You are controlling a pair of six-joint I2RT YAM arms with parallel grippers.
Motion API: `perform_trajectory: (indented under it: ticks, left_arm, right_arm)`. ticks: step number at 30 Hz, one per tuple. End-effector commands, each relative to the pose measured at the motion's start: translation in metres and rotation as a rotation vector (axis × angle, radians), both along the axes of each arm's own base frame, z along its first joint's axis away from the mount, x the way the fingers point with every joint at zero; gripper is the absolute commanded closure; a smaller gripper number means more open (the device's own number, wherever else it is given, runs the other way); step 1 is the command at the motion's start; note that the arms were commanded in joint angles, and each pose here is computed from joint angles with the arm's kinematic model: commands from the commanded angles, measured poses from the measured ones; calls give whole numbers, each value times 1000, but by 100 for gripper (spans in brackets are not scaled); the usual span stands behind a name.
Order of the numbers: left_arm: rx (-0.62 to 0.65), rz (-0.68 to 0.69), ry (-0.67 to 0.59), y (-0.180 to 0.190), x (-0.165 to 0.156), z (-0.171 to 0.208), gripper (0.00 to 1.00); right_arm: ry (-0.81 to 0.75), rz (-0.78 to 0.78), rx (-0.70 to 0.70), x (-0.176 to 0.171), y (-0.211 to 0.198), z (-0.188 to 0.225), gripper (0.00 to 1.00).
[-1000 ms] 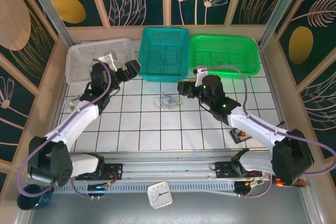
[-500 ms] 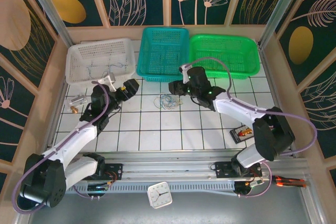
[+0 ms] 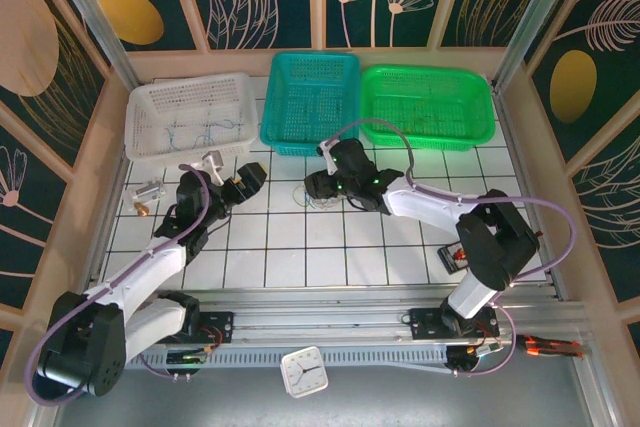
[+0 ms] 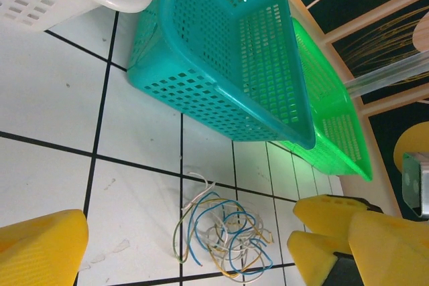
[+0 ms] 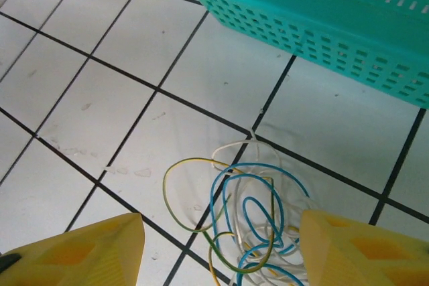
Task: Untangle the cables
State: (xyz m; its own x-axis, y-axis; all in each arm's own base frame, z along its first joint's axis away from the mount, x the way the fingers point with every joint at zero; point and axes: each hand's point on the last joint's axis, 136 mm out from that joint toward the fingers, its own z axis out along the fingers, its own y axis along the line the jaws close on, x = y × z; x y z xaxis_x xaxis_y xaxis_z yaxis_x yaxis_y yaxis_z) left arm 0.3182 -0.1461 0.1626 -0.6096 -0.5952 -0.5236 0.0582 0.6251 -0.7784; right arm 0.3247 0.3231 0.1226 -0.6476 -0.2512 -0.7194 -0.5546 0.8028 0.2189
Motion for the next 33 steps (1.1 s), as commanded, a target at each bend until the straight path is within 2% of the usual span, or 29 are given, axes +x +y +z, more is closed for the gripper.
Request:
perform_trajectory:
  ticks: [1, 11, 20, 24, 30, 33]
  left_arm:
    - [-38, -21, -34, -5, -2, 11, 1]
    - [-48, -31, -38, -8, -2, 13, 1]
    - [-53, -31, -38, -7, -2, 13, 1]
    - [-53, -30, -41, -7, -3, 13, 1]
    - [-47, -34, -42, -8, -3, 12, 1]
    - [-44, -41, -49, -8, -3, 13, 1]
  right_arm:
    - [-57, -24, -82, 12, 7, -1, 38]
    - [-66, -55, -133, 20, 8, -13, 41]
    - [-61, -57, -148, 22, 8, -23, 51]
    - [-63, -55, -145, 22, 9, -24, 65]
    - [-68, -49, -140, 21, 9, -20, 100]
    - [-85, -50, -110, 20, 9, -4, 100]
